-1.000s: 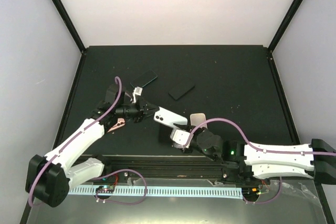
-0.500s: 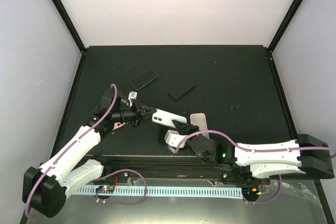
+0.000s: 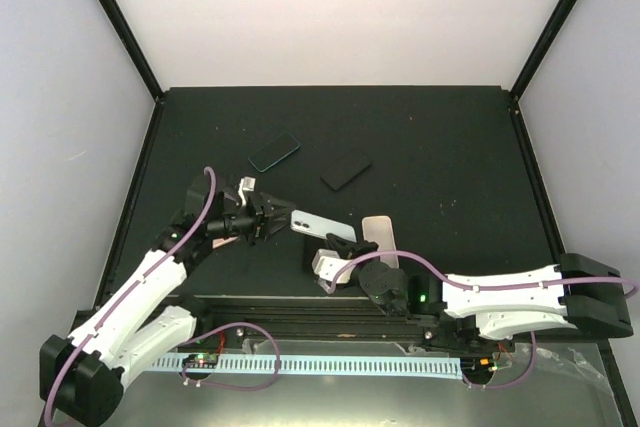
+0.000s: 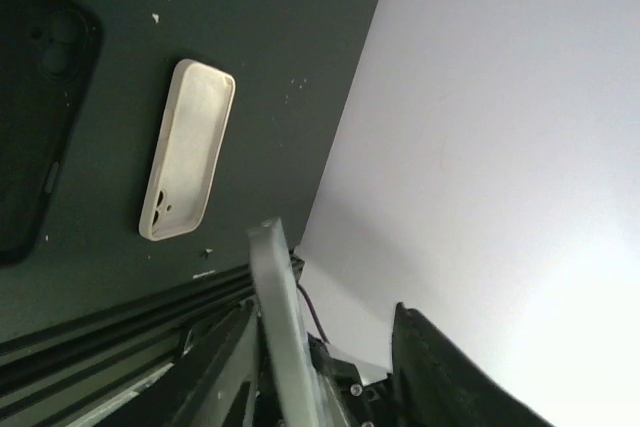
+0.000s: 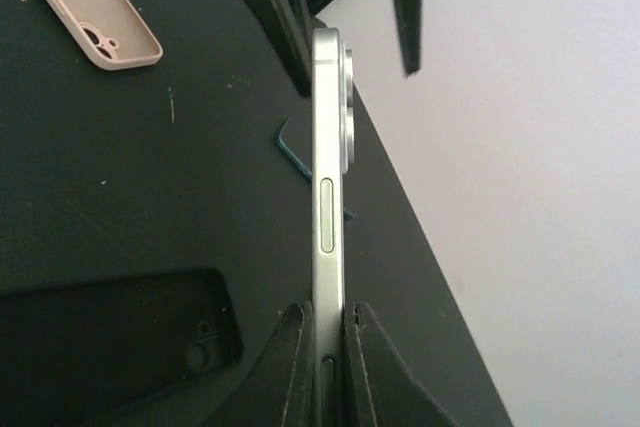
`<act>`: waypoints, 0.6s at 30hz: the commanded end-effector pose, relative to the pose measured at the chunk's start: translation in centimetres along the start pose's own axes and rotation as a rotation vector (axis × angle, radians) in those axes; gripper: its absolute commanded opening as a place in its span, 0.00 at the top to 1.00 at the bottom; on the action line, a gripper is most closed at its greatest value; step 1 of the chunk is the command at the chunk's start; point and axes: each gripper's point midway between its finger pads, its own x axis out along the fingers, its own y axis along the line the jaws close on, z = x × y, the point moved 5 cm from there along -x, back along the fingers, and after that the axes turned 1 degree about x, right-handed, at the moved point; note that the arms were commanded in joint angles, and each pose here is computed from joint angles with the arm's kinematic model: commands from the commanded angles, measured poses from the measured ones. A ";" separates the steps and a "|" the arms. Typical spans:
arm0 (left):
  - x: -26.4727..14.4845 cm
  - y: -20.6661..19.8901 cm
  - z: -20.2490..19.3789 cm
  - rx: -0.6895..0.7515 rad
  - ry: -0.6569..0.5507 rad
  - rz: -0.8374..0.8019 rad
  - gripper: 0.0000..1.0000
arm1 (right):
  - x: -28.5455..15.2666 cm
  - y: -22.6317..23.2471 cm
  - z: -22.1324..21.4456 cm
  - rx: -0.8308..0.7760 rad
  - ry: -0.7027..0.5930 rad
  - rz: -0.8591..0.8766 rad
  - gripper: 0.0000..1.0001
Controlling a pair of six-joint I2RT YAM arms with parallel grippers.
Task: Put the phone into the phone case
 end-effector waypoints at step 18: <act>-2.4 2.4 3.7 0.419 -0.359 0.225 0.01 | -1.3 -6.4 -0.9 1.045 0.126 -0.119 0.99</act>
